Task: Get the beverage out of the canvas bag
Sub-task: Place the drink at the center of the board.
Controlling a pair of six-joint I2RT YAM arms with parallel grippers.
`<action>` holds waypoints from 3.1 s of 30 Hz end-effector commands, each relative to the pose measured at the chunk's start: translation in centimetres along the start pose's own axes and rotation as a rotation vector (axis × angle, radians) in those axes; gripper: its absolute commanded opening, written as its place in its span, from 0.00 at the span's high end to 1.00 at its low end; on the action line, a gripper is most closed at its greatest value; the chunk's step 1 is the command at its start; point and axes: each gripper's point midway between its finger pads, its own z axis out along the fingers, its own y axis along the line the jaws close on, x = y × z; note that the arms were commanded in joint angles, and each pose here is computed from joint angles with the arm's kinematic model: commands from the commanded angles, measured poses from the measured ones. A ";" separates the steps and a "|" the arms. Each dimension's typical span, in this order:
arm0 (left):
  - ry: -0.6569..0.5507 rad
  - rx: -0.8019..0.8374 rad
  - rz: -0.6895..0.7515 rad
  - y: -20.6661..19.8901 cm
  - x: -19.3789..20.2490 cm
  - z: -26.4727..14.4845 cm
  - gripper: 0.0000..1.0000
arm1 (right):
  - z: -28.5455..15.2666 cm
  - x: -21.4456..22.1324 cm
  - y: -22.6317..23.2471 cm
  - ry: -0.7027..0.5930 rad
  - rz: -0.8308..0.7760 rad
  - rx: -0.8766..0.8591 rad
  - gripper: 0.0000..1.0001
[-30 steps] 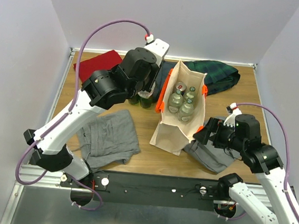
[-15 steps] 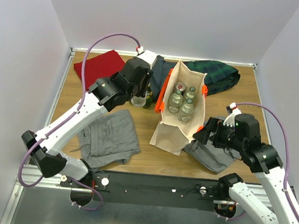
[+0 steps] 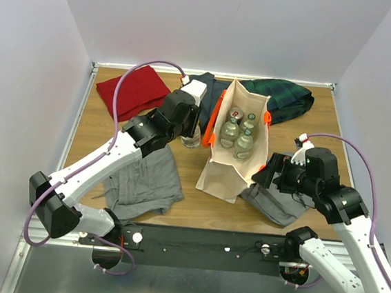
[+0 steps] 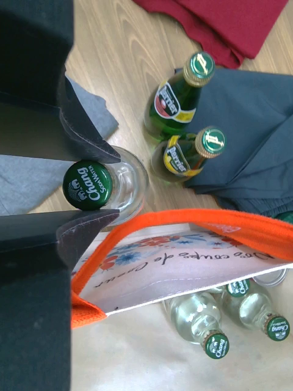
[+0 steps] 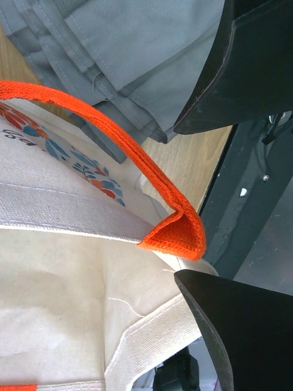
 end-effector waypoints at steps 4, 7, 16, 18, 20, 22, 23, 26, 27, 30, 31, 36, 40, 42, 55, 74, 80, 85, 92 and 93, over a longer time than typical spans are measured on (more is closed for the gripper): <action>-0.216 0.094 -0.072 -2.2 -5.0 0.7 1.00 | 0.4 0.8 -1.2 0.025 0.005 0.051 0.00; -0.206 0.106 -0.059 -2.6 -4.5 1.7 1.00 | 0.4 0.8 -1.2 0.022 0.005 0.052 0.00; -0.170 0.131 -0.011 -3.7 -2.5 4.9 1.00 | 0.4 0.7 -1.2 0.020 0.006 0.054 0.00; -0.162 0.132 0.000 -3.8 -2.1 5.5 1.00 | 0.4 0.8 -1.3 0.023 0.008 0.056 0.00; -0.165 0.135 0.003 -4.0 -1.9 6.0 1.00 | 0.4 0.8 -1.2 0.022 0.006 0.055 0.00; -0.169 0.147 0.006 -4.3 -1.8 6.5 1.00 | 0.4 0.9 -1.2 0.026 0.007 0.054 0.00; -0.168 0.148 0.003 -4.4 -1.8 6.8 1.00 | 0.4 0.8 -1.2 0.026 0.007 0.054 0.00; -0.161 0.148 0.006 -4.6 -1.3 7.8 1.00 | 0.5 0.7 -1.2 0.024 0.007 0.055 0.00; -0.153 0.148 0.008 -4.7 -1.0 8.3 1.00 | 0.5 0.8 -1.3 0.027 0.008 0.058 0.00; -0.141 0.151 0.018 -5.0 -0.8 9.1 1.00 | 0.5 0.8 -1.3 0.024 0.010 0.058 0.00; -0.141 0.151 0.019 -5.1 -0.9 9.3 1.00 | 0.5 0.8 -1.3 0.025 0.009 0.059 0.00; -0.117 0.107 0.052 -4.5 -0.2 10.6 1.00 | 0.5 0.8 -1.3 0.025 0.010 0.059 0.00; -0.113 0.078 0.076 -4.1 -0.2 11.1 1.00 | 0.5 0.8 -1.4 0.022 0.011 0.062 0.00; -0.115 0.075 0.084 -4.1 -0.3 11.3 1.00 | 0.5 0.8 -1.3 0.026 0.011 0.061 0.00; -0.112 0.031 0.106 -3.5 -0.8 12.1 1.00 | 0.4 0.8 -1.4 0.020 0.011 0.062 0.00; -0.073 -0.004 0.035 -3.0 -0.1 11.6 0.58 | 0.3 0.8 -1.3 0.014 0.013 0.056 0.00; -0.081 -0.022 0.016 -2.7 -0.3 11.4 0.45 | 0.2 0.8 -1.3 0.011 0.012 0.056 0.00; -0.079 -0.039 0.017 -2.3 -0.4 11.1 0.42 | 0.3 0.8 -1.3 0.011 0.011 0.054 0.00; -0.071 -0.050 0.017 -1.9 -0.3 10.3 0.38 | 0.2 0.7 -1.3 0.009 0.013 0.056 0.00; -0.072 -0.055 0.016 -1.7 -0.3 10.1 0.38 | 0.2 0.7 -1.3 0.007 0.011 0.054 0.00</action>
